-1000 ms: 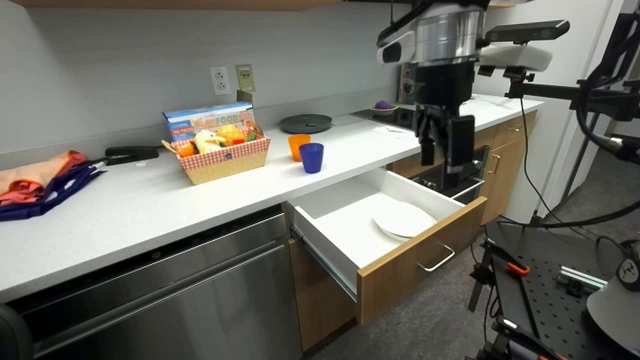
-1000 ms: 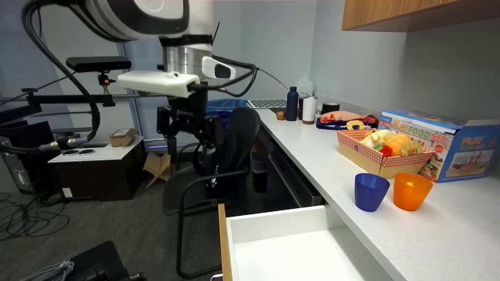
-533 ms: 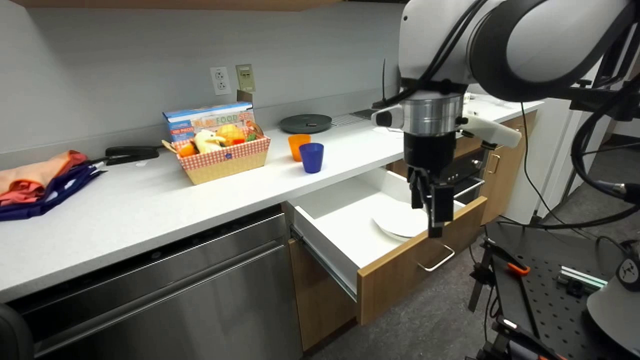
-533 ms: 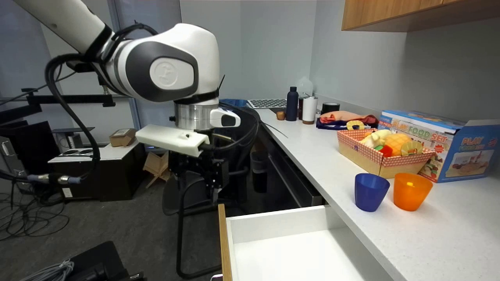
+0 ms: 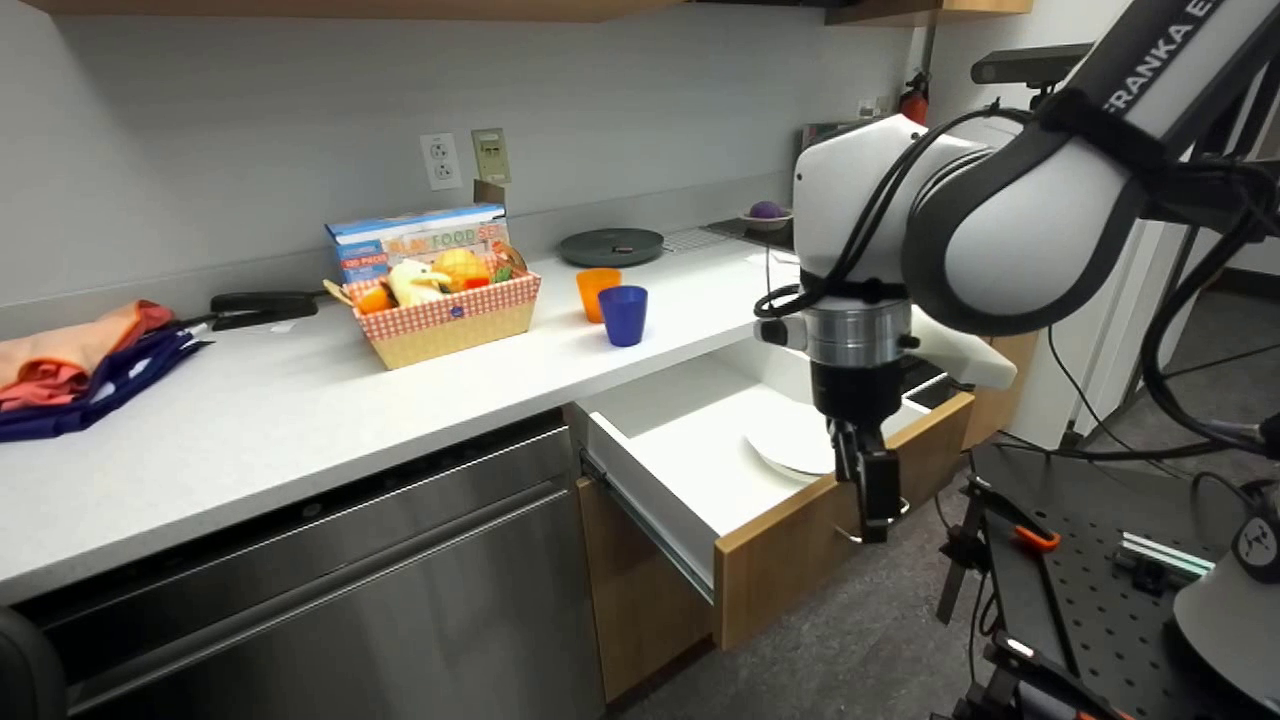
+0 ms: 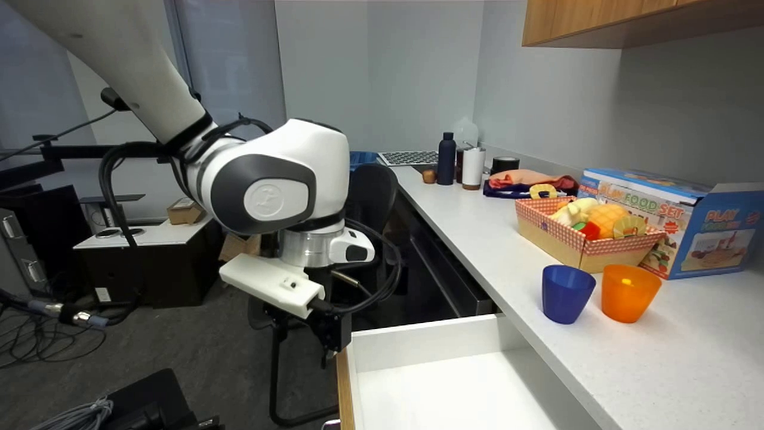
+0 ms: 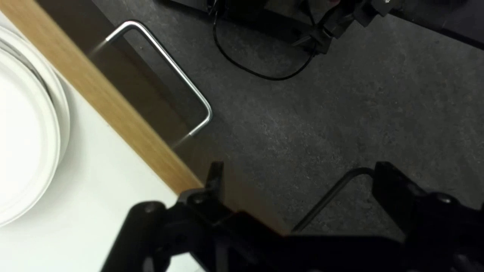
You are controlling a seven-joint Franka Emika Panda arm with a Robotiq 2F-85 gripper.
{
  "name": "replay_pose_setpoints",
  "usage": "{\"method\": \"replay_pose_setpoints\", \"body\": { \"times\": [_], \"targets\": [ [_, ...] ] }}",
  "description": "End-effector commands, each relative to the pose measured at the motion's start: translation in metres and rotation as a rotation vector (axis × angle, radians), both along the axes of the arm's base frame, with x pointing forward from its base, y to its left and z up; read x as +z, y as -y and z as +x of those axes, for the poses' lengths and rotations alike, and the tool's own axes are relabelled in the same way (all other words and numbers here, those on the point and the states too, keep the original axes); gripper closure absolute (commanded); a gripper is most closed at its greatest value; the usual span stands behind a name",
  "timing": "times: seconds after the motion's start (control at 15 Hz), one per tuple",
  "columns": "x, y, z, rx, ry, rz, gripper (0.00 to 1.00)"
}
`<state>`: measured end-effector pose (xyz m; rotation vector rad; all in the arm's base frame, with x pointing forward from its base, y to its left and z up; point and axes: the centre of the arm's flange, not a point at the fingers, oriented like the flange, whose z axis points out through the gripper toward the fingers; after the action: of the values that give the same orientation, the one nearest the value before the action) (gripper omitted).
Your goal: Close the open drawer
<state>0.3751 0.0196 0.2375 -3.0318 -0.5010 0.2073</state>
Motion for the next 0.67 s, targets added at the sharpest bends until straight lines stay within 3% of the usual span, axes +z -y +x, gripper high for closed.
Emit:
{"method": "replay_pose_setpoints", "body": {
  "times": [0.0,0.33,0.6],
  "targets": [
    [-0.039,-0.002,-0.009,0.008,-0.032,0.022,0.00],
    [-0.068,0.005,-0.005,0.008,-0.062,0.010,0.00],
    [-0.073,0.008,0.010,-0.008,0.023,-0.023,0.00]
  ]
}}
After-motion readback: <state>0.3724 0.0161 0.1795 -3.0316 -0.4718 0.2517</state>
